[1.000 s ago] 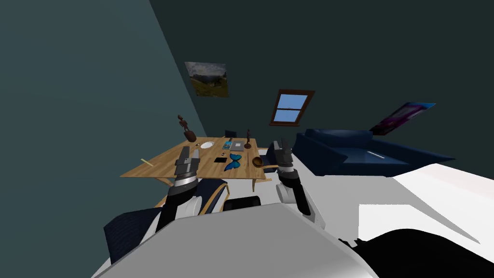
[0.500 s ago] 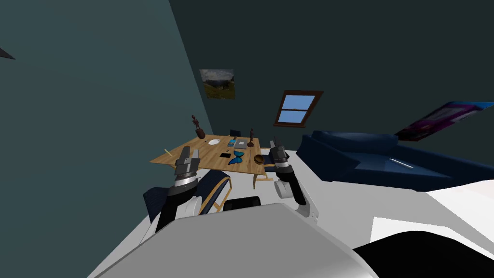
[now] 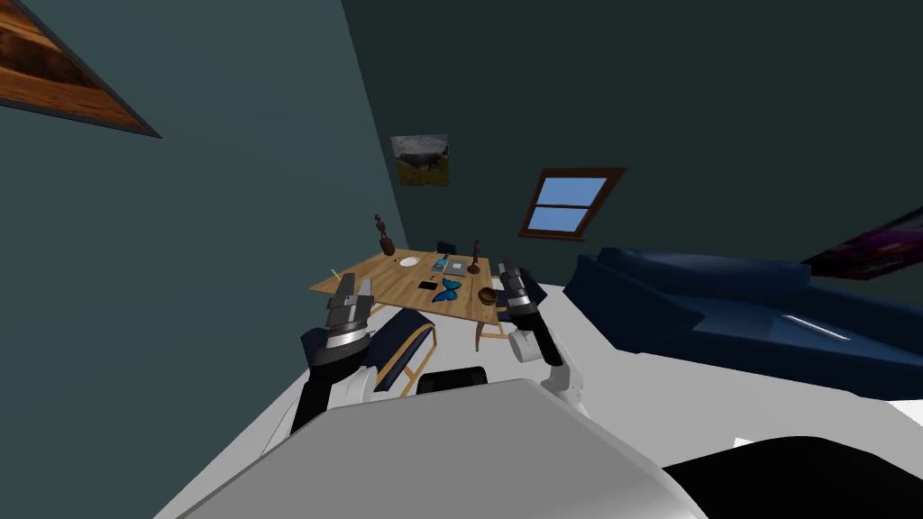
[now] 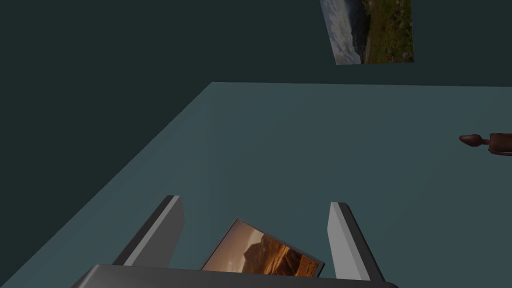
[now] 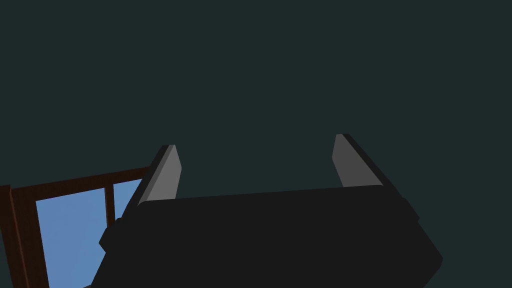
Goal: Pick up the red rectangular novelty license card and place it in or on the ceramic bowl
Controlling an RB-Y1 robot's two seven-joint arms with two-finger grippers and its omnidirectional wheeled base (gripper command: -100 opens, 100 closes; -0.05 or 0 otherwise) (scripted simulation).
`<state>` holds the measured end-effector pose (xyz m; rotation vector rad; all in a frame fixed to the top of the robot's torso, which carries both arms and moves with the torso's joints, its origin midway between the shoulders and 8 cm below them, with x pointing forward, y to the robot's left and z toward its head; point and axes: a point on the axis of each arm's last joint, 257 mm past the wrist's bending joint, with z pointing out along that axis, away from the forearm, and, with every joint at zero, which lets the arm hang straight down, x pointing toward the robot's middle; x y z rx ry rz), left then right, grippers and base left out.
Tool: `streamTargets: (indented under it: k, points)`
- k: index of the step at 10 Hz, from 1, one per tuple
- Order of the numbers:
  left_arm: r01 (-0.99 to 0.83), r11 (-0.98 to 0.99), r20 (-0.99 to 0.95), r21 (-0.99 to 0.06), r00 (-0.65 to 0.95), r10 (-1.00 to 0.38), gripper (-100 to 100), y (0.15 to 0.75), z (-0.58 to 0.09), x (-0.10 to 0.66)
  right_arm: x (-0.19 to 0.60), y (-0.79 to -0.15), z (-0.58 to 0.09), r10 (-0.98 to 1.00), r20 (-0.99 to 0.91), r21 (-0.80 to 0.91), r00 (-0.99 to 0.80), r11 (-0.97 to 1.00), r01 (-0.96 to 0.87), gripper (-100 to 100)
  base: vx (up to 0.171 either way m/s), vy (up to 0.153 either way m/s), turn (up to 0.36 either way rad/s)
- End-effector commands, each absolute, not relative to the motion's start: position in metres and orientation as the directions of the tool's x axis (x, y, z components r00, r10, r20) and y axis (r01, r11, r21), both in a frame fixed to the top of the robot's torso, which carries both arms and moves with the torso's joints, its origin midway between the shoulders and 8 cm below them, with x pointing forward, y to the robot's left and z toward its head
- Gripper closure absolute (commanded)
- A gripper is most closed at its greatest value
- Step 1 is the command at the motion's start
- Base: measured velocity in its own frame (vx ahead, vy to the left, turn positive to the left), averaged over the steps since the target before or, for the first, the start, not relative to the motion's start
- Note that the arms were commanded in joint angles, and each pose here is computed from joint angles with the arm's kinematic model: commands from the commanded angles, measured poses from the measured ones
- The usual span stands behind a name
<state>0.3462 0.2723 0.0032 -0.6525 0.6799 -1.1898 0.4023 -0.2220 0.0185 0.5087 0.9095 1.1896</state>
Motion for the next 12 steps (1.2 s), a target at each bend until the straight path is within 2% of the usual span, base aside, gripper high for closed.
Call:
streamTargets:
  k: [1,12]
  points:
    - [0.6,0.243,-0.128,-0.762,0.228,-0.965,0,0.272,0.003,0.346,0.417,-0.22,0.009,0.929,-0.36,0.773,0.084,0.347,-0.531,-100,-0.08,-0.021,0.224]
    - [0.6,0.243,-0.128,-0.762,0.228,-0.965,0,0.272,0.003,0.346,0.493,-0.216,-0.069,0.851,-0.525,0.816,-0.011,0.499,-0.293,-100,-0.046,-0.01,0.148]
